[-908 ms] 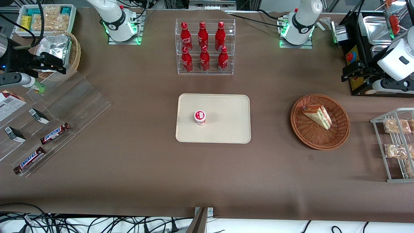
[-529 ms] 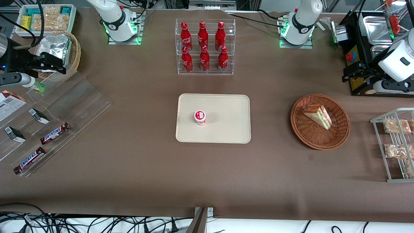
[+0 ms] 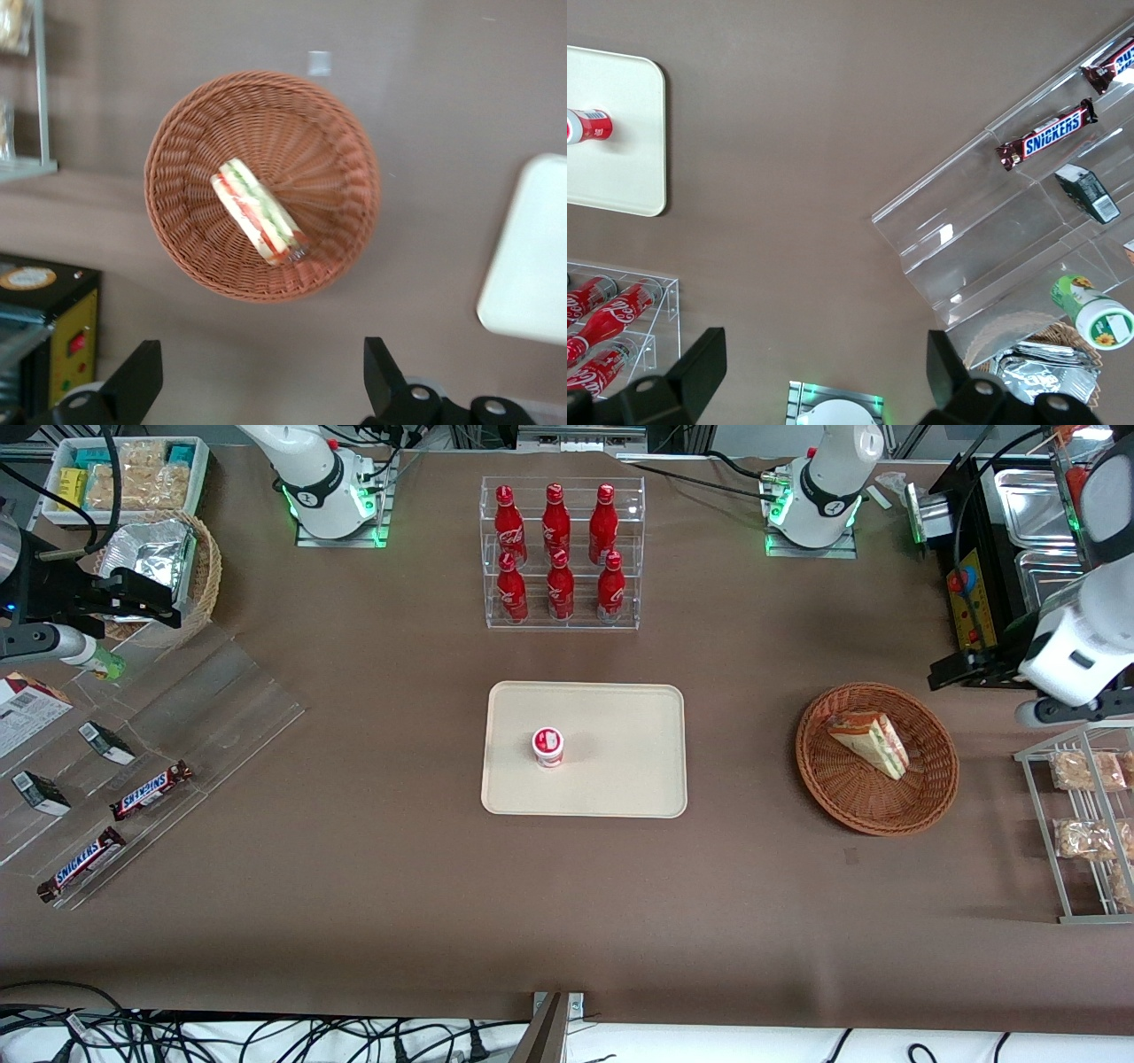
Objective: Place sandwich from basket to tray
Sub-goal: 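Move the left gripper over the wicker basket toward the sandwich, then lower the left gripper and grasp the wrapped sandwich upright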
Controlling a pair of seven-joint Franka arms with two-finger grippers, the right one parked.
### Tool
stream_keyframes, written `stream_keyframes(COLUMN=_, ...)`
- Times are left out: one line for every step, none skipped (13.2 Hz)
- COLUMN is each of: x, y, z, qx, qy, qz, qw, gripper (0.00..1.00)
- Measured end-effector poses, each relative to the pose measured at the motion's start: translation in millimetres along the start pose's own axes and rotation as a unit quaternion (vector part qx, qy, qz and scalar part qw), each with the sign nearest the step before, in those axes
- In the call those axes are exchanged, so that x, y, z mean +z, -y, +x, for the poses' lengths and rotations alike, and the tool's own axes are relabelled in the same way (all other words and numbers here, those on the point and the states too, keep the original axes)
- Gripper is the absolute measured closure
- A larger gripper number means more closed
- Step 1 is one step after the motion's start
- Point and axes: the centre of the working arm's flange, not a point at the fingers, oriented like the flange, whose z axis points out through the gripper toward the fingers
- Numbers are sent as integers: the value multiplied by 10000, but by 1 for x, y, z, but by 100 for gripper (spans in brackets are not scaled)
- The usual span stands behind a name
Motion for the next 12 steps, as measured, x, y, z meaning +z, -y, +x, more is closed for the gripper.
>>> stream_keyframes(x=19, y=0, z=1, qx=-296, qy=-25, qz=85, qw=9995, gripper=0)
stream_keyframes(x=35, y=1, z=1, qx=-581, qy=-46, qz=115, qw=9982, gripper=0)
stream_keyframes(x=49, y=1, z=1, qx=-879, qy=-69, qz=117, qw=9960, gripper=0)
stream_keyframes(x=61, y=1, z=0, qx=-1180, qy=-107, qz=105, qw=9929, gripper=0)
stream_keyframes(x=72, y=1, z=-1, qx=-1438, qy=-155, qz=81, qw=9894, gripper=0)
stream_keyframes(x=85, y=1, z=-2, qx=-1636, qy=-211, qz=51, qw=9863, gripper=0)
stream_keyframes(x=99, y=1, z=-3, qx=-1797, qy=-282, qz=11, qw=9833, gripper=0)
stream_keyframes(x=114, y=2, z=-6, qx=-1955, qy=-370, qz=-42, qw=9800, gripper=0)
stream_keyframes(x=129, y=3, z=-9, qx=-2092, qy=-449, qz=-94, qw=9768, gripper=0)
stream_keyframes(x=141, y=5, z=-12, qx=-2195, qy=-517, qz=-140, qw=9741, gripper=0)
stream_keyframes(x=156, y=8, z=-16, qx=-2254, qy=-568, qz=-178, qw=9724, gripper=0)
stream_keyframes(x=163, y=9, z=-18, qx=-2283, qy=-626, qz=-215, qw=9713, gripper=0)
